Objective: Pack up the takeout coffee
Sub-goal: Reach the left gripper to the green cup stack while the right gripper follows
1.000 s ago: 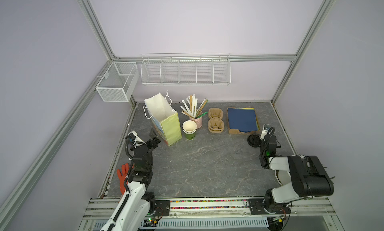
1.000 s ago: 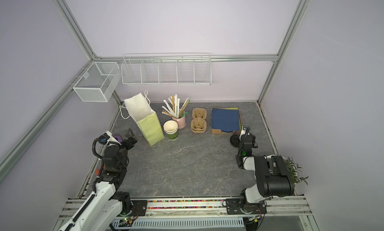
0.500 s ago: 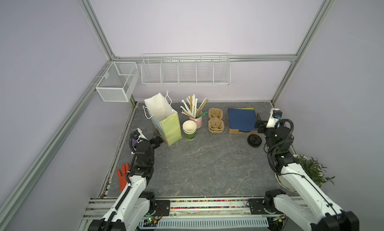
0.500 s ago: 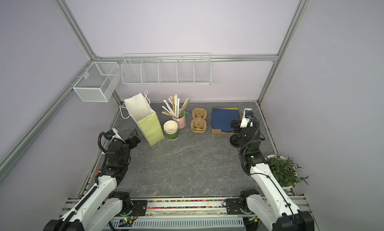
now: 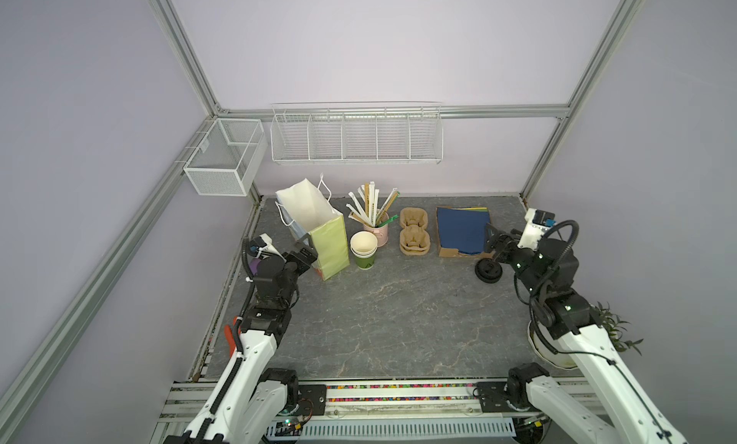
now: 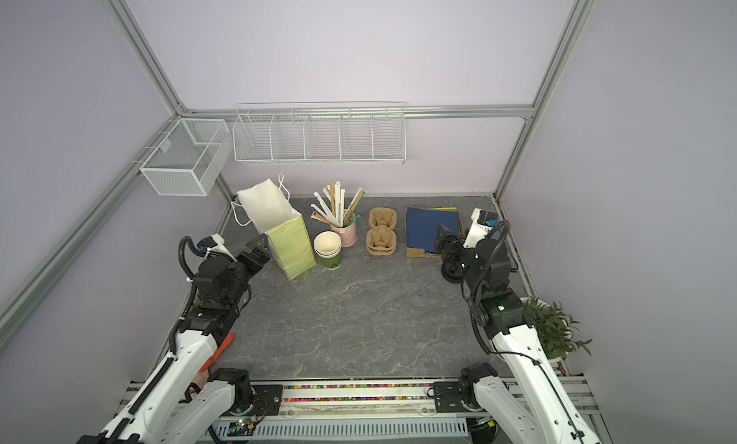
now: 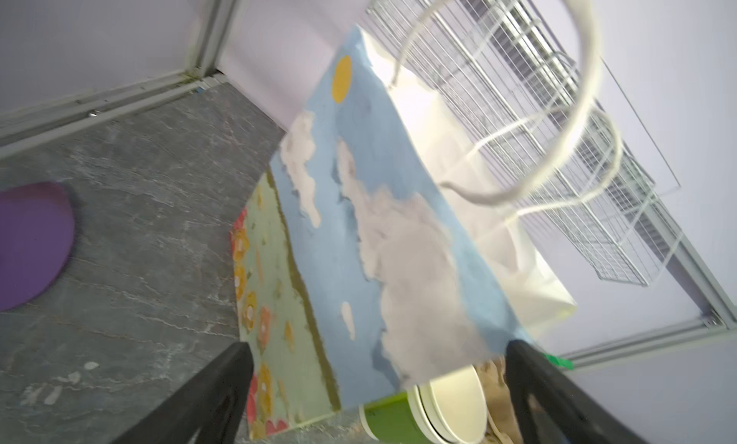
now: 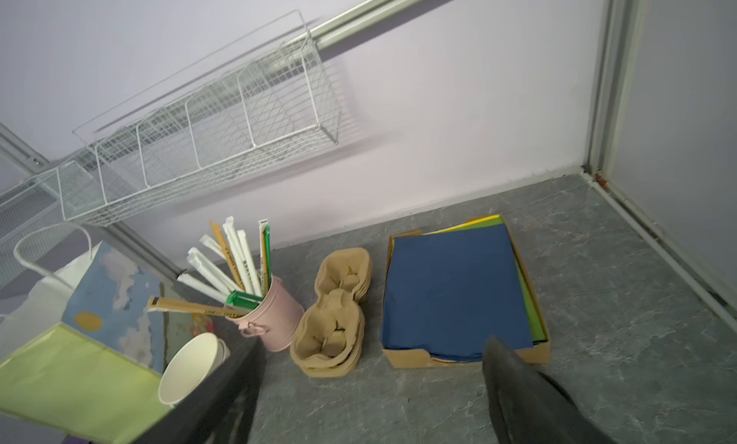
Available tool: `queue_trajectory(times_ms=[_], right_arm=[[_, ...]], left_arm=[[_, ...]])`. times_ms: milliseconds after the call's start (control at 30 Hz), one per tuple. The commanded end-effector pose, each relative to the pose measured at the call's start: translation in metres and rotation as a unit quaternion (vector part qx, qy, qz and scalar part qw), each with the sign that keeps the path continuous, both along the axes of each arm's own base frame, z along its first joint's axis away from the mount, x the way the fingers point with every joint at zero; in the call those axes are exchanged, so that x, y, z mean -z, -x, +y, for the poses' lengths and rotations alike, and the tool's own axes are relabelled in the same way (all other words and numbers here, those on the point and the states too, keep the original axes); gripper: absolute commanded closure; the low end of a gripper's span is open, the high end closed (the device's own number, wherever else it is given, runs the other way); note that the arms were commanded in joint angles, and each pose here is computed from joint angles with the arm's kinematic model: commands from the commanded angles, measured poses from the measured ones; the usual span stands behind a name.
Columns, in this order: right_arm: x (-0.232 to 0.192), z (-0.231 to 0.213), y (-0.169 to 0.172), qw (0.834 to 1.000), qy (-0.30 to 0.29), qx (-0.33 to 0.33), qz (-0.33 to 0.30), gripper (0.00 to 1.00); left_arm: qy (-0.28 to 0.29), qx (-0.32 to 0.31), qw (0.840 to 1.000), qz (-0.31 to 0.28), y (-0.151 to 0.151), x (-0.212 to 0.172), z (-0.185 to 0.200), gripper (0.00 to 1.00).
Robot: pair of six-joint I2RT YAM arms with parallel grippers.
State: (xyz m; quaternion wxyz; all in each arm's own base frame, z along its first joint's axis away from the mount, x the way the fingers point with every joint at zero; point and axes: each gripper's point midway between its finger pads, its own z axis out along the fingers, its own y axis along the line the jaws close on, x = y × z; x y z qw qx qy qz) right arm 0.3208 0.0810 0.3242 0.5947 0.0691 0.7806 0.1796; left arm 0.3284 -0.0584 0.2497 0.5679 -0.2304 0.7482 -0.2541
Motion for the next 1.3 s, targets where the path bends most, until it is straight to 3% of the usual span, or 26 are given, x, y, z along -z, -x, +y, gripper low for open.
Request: queue_trajectory(times_ms=[0,200,333,500,700,1000,1267], right_arm=[[0.041,0.018,0.012,0.994,0.028,-0.032,0.104,0.12],[0.093,0.018,0.012,0.974,0.101,-0.019,0.204,0.12],[0.107,0.019,0.014,0.965,0.124,-0.02,0.23,0.12],[0.11,0.017,0.019,0.963,0.14,-0.019,0.231,0.12],[0.101,0.018,0.029,0.965,0.136,-0.03,0.222,0.12],[0.078,0.015,0.048,0.972,0.125,-0.044,0.193,0.12],[0.073,0.019,0.056,0.973,0.121,-0.06,0.185,0.12]], left_arm=[[-0.054,-0.004,0.997,0.05,0.018,0.005,-0.012,0.01],[-0.107,-0.002,0.989,0.103,0.035,-0.006,-0.047,0.03],[-0.119,0.013,0.986,0.118,0.029,-0.009,-0.079,0.05],[-0.161,0.02,0.974,0.161,0.006,0.001,-0.117,0.06],[-0.171,0.016,0.969,0.179,-0.016,0.012,-0.138,0.11],[-0.182,0.013,0.957,0.226,-0.032,0.049,-0.154,0.28],[-0.172,0.006,0.949,0.264,-0.042,0.08,-0.151,0.38]])
